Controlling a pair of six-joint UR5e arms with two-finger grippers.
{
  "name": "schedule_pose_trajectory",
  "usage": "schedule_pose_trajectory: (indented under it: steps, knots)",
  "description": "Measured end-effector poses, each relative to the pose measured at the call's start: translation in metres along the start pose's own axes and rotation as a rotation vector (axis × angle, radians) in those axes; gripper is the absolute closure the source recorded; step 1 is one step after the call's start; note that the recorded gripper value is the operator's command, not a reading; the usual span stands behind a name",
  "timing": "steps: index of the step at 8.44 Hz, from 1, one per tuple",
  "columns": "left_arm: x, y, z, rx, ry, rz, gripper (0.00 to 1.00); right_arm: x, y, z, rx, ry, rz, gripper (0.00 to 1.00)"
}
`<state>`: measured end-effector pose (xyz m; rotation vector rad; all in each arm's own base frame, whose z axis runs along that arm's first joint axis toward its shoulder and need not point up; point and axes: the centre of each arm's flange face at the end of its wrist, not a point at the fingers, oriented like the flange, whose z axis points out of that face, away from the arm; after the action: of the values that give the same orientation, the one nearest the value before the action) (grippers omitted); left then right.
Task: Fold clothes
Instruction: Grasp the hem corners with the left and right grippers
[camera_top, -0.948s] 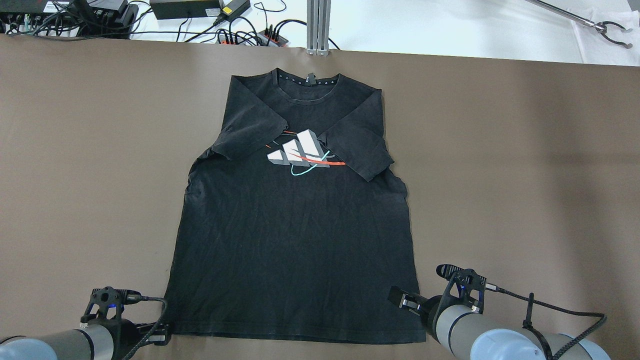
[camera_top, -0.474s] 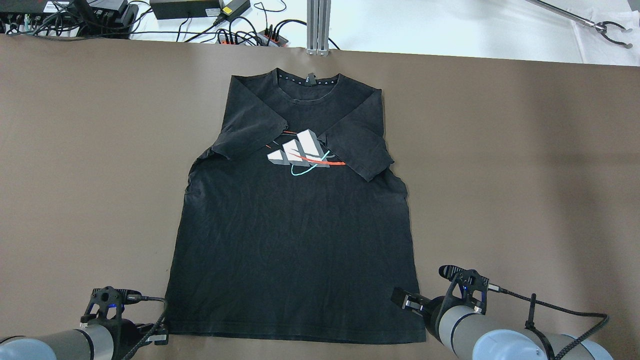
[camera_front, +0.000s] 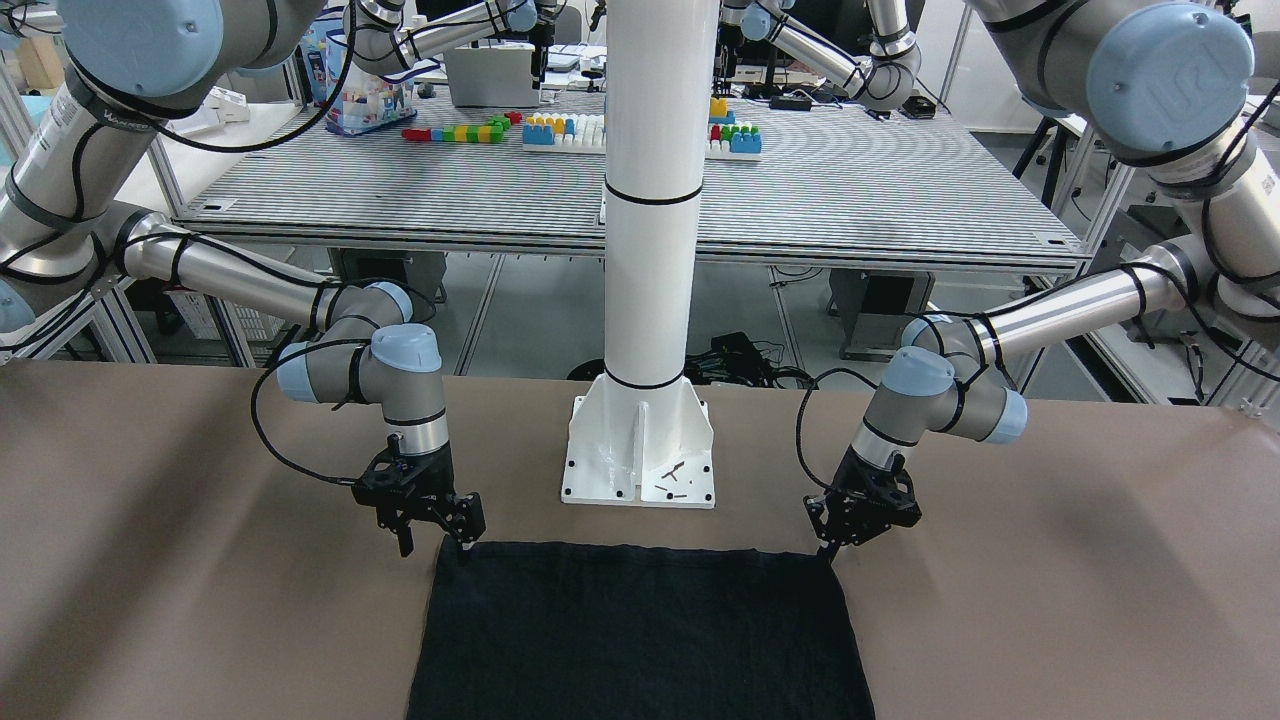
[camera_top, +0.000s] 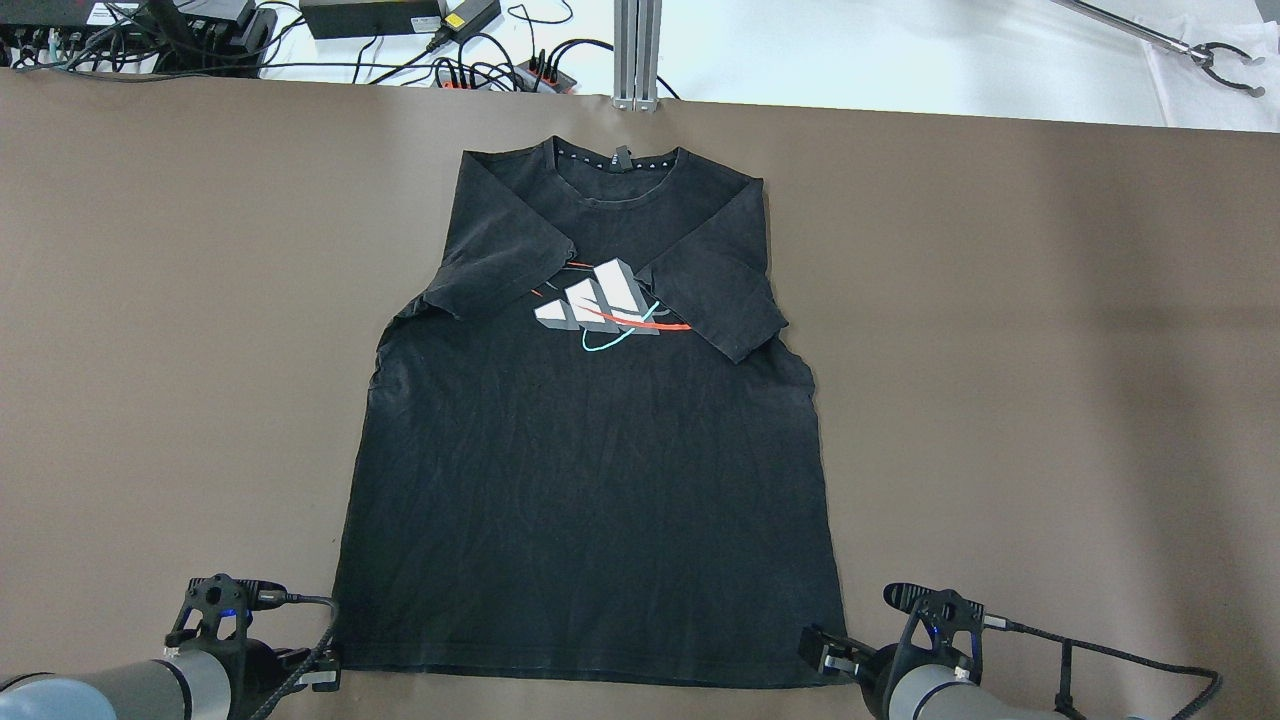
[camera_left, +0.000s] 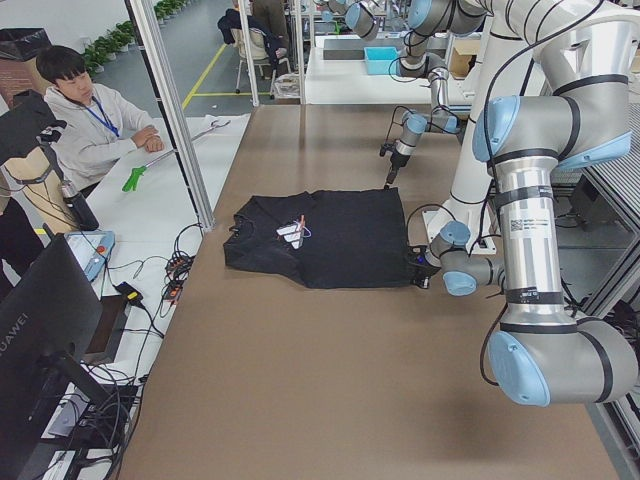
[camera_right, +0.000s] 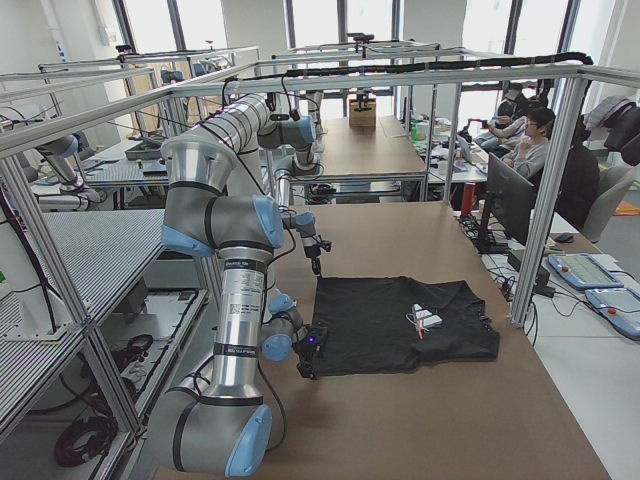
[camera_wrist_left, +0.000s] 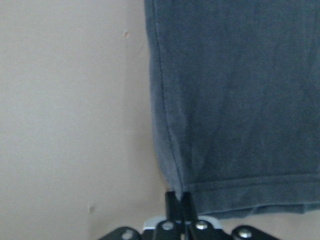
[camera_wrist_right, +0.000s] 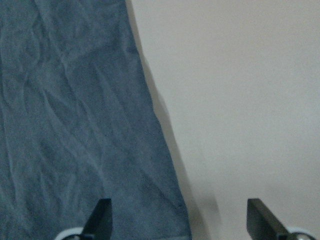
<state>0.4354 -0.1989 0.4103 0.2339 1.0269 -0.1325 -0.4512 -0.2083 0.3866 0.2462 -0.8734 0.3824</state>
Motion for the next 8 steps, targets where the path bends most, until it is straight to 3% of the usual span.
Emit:
schedule_pose_trajectory:
  steps: [2,3,7,8]
  knots:
    - [0.001,0.0,0.002,0.0,0.001,0.0,1.0,0.002,0.019,0.001,0.011,0.011,-0.026,0.45]
    - [0.003,0.001,0.003,-0.001,0.003,0.0,1.0,0.002,0.024,0.001,0.013,0.011,-0.031,0.63]
    - [0.005,0.001,0.004,-0.001,0.007,0.0,1.0,-0.003,0.028,-0.003,0.011,-0.002,-0.031,0.98]
    - [0.006,0.001,0.004,-0.002,0.008,0.0,1.0,-0.004,0.028,-0.004,0.011,-0.004,-0.03,1.0]
